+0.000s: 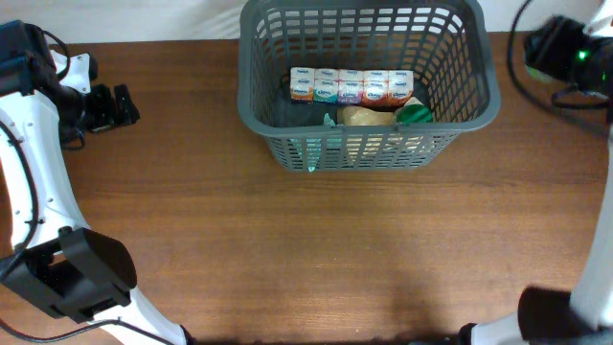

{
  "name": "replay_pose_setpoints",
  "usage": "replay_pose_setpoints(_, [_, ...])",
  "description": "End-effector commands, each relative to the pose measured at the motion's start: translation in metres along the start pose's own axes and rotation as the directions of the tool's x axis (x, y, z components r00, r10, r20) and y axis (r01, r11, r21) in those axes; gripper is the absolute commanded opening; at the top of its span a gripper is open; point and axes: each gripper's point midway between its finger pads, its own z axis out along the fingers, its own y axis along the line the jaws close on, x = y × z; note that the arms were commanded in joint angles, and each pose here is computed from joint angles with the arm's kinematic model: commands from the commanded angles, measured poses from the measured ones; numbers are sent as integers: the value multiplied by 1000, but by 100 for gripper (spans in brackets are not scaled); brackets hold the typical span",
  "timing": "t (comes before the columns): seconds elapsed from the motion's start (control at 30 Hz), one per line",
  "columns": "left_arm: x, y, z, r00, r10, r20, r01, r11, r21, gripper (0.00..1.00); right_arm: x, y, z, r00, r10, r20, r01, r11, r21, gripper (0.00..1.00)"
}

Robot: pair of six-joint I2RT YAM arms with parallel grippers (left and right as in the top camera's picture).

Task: Pack container
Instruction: 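Lift the tuna can into the basket and release it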

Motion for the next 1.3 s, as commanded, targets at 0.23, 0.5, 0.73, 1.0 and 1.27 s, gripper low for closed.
replay_pose_setpoints(0.23, [1, 0, 2, 1000, -14, -6, 14, 1000, 11, 99, 49, 159, 13, 910, -413, 37, 397, 841, -367, 4])
replay_pose_setpoints(0.5, [1, 0, 2, 1000, -14, -6, 14, 1000, 11, 99, 138, 194, 147, 832, -508, -223, 370, 807, -460, 4])
replay_pose_setpoints(0.73, [1, 0, 2, 1000, -14, -6, 14, 1000, 11, 99, 224, 173, 213, 706, -519, -481, 320, 840, -437, 4])
replay_pose_setpoints(1.0, [1, 0, 2, 1000, -14, -6, 14, 1000, 11, 99, 231, 170, 215, 689, -518, -508, 315, 844, -433, 99])
replay_pose_setpoints(1.27, [1, 0, 2, 1000, -14, -6, 14, 1000, 11, 99, 124, 193, 125, 821, -505, -266, 357, 818, -451, 99])
